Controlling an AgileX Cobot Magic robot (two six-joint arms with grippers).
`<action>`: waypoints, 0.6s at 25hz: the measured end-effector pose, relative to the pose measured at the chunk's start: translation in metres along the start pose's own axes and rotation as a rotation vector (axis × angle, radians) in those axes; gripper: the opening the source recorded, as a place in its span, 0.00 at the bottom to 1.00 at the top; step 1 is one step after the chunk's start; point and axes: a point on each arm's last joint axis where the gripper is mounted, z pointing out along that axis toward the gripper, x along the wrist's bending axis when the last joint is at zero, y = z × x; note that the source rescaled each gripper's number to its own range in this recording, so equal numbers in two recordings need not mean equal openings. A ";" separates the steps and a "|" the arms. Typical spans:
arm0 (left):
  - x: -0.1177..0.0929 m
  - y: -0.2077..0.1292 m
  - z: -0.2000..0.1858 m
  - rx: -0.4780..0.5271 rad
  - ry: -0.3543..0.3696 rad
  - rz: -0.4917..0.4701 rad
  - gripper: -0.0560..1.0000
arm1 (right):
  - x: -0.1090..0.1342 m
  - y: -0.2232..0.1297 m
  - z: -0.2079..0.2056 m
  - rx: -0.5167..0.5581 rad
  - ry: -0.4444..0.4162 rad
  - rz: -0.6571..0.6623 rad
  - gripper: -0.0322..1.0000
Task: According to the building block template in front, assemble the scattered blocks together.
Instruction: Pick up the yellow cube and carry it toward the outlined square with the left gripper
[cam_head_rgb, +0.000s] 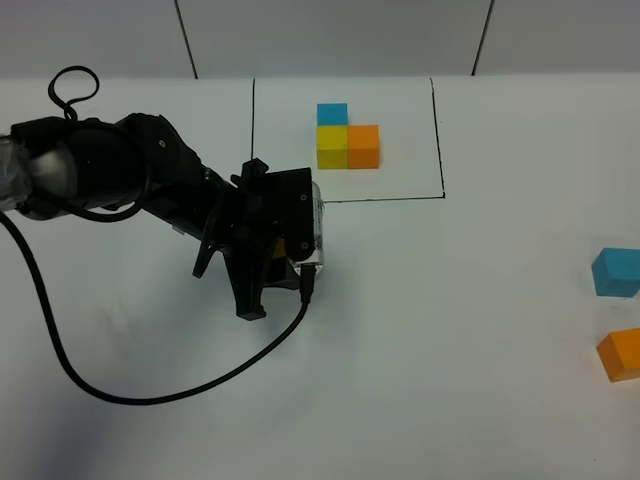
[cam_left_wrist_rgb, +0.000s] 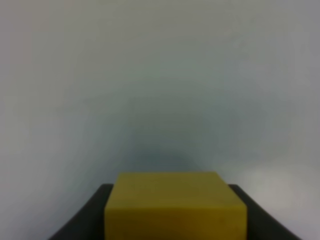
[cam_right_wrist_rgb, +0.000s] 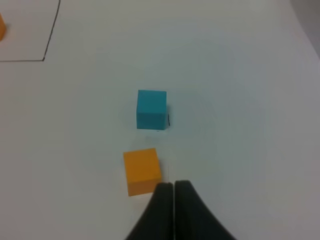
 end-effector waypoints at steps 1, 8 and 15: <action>0.001 -0.001 0.001 0.002 -0.001 -0.002 0.53 | 0.000 0.000 0.000 0.000 0.000 0.000 0.03; 0.001 -0.006 0.010 0.014 -0.019 -0.012 0.53 | 0.000 0.000 0.000 0.000 0.000 0.000 0.03; 0.000 -0.017 0.021 0.048 -0.060 -0.026 0.53 | 0.000 0.000 0.000 0.000 0.000 0.000 0.03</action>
